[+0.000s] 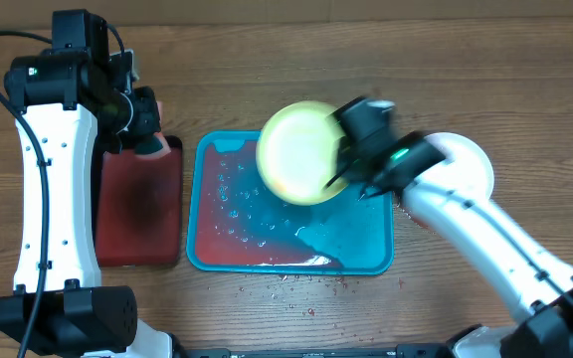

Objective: Clean dirty plates on tray and stack at the side
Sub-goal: 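Place the yellow plate on top of the white plate stack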

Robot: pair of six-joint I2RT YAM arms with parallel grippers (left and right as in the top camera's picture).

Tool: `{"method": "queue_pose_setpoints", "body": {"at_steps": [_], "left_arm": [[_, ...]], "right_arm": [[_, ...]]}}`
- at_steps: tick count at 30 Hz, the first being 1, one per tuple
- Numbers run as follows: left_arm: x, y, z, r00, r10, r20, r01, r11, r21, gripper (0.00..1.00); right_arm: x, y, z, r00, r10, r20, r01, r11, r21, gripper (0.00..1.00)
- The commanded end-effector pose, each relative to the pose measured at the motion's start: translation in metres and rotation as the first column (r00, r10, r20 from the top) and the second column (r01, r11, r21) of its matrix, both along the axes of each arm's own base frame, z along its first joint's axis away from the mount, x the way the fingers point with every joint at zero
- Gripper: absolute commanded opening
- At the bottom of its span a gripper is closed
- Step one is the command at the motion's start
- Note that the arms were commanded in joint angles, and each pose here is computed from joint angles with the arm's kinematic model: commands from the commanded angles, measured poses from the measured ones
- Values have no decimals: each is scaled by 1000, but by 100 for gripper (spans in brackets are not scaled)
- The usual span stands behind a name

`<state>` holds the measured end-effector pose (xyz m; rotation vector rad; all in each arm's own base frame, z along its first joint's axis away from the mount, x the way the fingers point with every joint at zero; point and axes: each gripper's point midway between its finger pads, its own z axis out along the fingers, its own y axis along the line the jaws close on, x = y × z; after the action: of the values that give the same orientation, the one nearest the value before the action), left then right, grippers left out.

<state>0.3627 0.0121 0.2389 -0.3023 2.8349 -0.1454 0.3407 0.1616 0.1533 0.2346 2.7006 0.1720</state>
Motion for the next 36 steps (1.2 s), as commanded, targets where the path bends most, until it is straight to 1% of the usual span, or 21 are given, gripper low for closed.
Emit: {"method": "queue_pose_setpoints", "body": {"at_steps": [1, 4, 7, 11, 15, 20, 26, 27, 29, 30, 31, 32, 33, 35, 36], "left_arm": [[-4, 17, -5, 996, 82, -32, -79, 994, 72, 4], [-8, 19, -6, 995, 93, -44, -89, 993, 81, 4], [-13, 22, -7, 991, 120, -64, -113, 989, 99, 4], [-19, 29, -8, 985, 149, -82, -137, 981, 134, 5], [-21, 30, -8, 983, 160, -90, -147, 979, 144, 4], [-21, 32, -8, 982, 169, -90, -154, 976, 154, 4], [-26, 35, -9, 979, 177, -103, -158, 973, 171, 4], [-26, 35, -9, 979, 177, -104, -158, 973, 171, 4], [-28, 35, -9, 978, 177, -114, -156, 973, 171, 4], [-30, 34, -9, 977, 177, -121, -155, 973, 172, 4], [-32, 34, -10, 976, 177, -130, -153, 973, 173, 4], [-35, 34, -10, 974, 176, -141, -151, 973, 172, 4], [-37, 34, -11, 973, 177, -151, -151, 974, 171, 4], [-41, 36, -11, 969, 184, -164, -156, 973, 170, 4], [-45, 39, -9, 966, 196, -167, -169, 972, 165, 4]], "right_arm": [[10, -35, 18, 997, -48, -57, 59, 971, 230, 4], [16, -96, 12, 972, -211, -104, 229, 950, 213, 4], [11, -147, -1, 926, -349, -144, 371, 912, 173, 4], [-4, -192, -28, 864, -468, -187, 493, 861, 122, 4], [-19, -217, -58, 813, -535, -229, 566, 820, 92, 4], [-30, -236, -85, 773, -588, -237, 618, 782, 77, 4], [-37, -248, -90, 747, -619, -241, 648, 759, 60, 4], [-37, -248, -90, 748, -619, -241, 648, 760, 60, 13], [-38, -247, -89, 748, -616, -247, 647, 760, 61, 63], [-38, -245, -89, 751, -610, -254, 643, 763, 67, 73], [-38, -242, -87, 759, -597, -261, 634, 769, 82, 81], [-36, -237, -84, 776, -571, -267, 612, 784, 105, 86], [-33, -233, -80, 796, -543, -269, 588, 799, 129, 89], [-29, -230, -71, 815, -514, -267, 562, 814, 147, 91], [-26, -229, -59, 831, -492, -259, 538, 830, 151, 93]]}}
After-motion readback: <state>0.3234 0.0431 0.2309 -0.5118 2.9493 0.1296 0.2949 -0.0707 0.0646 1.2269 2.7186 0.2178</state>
